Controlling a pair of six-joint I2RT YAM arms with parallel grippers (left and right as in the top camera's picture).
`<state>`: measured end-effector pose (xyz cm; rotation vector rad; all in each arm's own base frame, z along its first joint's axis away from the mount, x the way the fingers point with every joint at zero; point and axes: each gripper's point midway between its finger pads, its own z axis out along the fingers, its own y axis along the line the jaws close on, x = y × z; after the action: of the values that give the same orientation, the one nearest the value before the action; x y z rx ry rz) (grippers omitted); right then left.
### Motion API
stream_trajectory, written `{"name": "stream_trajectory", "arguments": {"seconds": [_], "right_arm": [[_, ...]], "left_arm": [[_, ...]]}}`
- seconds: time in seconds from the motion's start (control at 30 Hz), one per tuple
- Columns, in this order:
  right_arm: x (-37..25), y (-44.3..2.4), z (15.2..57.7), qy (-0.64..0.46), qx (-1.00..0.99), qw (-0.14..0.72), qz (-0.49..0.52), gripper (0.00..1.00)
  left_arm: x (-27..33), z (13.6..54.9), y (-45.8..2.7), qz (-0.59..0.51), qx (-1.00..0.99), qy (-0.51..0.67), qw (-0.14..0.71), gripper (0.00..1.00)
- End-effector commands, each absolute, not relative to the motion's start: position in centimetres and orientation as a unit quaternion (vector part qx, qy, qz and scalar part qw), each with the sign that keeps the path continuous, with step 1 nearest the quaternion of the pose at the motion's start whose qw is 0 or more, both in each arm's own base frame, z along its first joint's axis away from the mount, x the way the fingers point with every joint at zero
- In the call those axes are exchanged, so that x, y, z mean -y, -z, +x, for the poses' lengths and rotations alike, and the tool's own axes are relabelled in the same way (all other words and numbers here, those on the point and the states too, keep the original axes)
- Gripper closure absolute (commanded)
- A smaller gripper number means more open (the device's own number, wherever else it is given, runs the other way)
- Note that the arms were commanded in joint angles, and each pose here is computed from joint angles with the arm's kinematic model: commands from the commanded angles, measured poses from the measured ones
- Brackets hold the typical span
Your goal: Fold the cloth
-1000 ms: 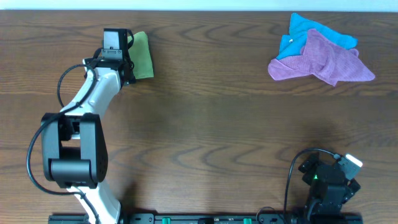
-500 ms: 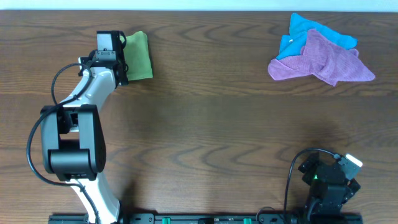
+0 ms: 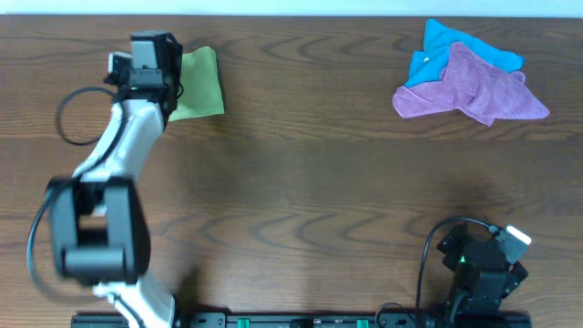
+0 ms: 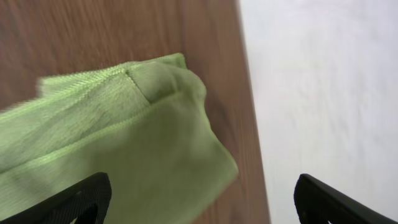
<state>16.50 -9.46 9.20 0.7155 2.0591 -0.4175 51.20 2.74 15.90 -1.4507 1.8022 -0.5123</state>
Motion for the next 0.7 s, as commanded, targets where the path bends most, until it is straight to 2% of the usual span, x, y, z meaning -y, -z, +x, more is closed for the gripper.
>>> {"name": "stream_trajectory", "arguments": {"seconds": [0.0,0.17,0.3,0.5,0.57,0.67], "right_arm": [[9.5,-9.2,16.4,0.175,-0.832,0.444,0.284,0.01],[9.5,-9.2,16.4,0.175,-0.832,0.444,0.284,0.01],[9.5,-9.2,16.4,0.175,-0.832,0.444,0.284,0.01],[9.5,-9.2,16.4,0.175,-0.832,0.444,0.284,0.01],[9.5,-9.2,16.4,0.175,-0.832,0.444,0.284,0.01],[9.5,-9.2,16.4,0.175,-0.832,0.444,0.284,0.01]], "left_arm": [[-3.4,48.4,-25.3,-0.447,-0.745,0.173,0.463,0.05],[-4.0,42.1,-31.7,-0.318,-0.793,0.095,0.511,0.05],[-3.7,34.5,-32.3,-0.195,-0.847,0.011,0.494,0.05],[-3.4,24.4,-28.6,-0.099,-0.872,-0.045,0.478,0.05],[-3.3,21.3,-25.2,-0.094,-0.876,-0.049,0.471,0.05],[-3.5,19.1,-20.4,-0.098,-0.877,-0.057,0.467,0.05]]}}
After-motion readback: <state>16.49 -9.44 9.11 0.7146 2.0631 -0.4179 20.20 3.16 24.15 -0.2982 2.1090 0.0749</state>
